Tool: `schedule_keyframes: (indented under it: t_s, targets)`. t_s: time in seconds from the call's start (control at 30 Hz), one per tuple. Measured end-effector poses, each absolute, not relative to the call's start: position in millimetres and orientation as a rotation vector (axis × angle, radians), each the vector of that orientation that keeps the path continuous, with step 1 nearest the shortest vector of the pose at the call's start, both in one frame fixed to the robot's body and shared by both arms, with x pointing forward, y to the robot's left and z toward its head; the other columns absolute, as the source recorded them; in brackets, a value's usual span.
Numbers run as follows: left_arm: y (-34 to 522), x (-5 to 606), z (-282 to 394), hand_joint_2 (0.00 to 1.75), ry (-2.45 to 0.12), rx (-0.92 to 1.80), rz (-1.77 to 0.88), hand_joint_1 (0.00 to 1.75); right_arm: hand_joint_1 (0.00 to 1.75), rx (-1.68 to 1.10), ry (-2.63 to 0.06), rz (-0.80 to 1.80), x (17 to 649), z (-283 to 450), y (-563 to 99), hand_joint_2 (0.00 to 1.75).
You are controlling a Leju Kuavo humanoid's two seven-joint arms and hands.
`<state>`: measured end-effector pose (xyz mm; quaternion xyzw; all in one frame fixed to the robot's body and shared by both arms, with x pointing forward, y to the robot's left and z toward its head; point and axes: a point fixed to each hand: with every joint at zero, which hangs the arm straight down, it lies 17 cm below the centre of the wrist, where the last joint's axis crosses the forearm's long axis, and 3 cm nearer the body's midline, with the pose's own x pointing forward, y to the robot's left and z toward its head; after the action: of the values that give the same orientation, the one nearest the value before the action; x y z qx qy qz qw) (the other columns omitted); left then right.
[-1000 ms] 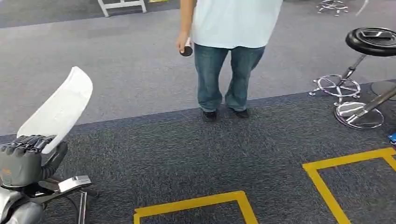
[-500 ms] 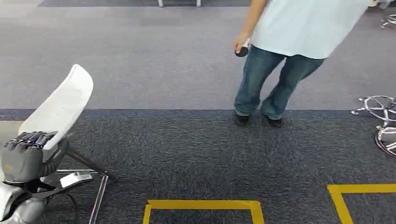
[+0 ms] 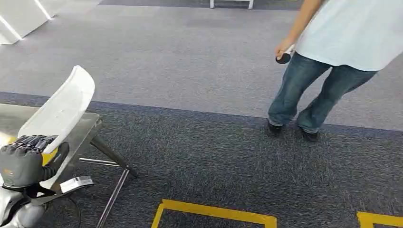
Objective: Take the parts from the cabinet and place them on the table.
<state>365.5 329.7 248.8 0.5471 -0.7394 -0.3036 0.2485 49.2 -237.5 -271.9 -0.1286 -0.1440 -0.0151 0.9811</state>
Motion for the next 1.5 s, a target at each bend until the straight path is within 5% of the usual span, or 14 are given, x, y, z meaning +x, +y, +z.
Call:
schedule_keyframes:
  t_s: [1.5]
  targets:
    - [337.0, 369.0, 247.5, 1.75, -1.991, 1.49, -0.802, 1.75, 0.0, -0.263, -0.288, -0.03, 47.7, -271.8, -237.2, 0.0]
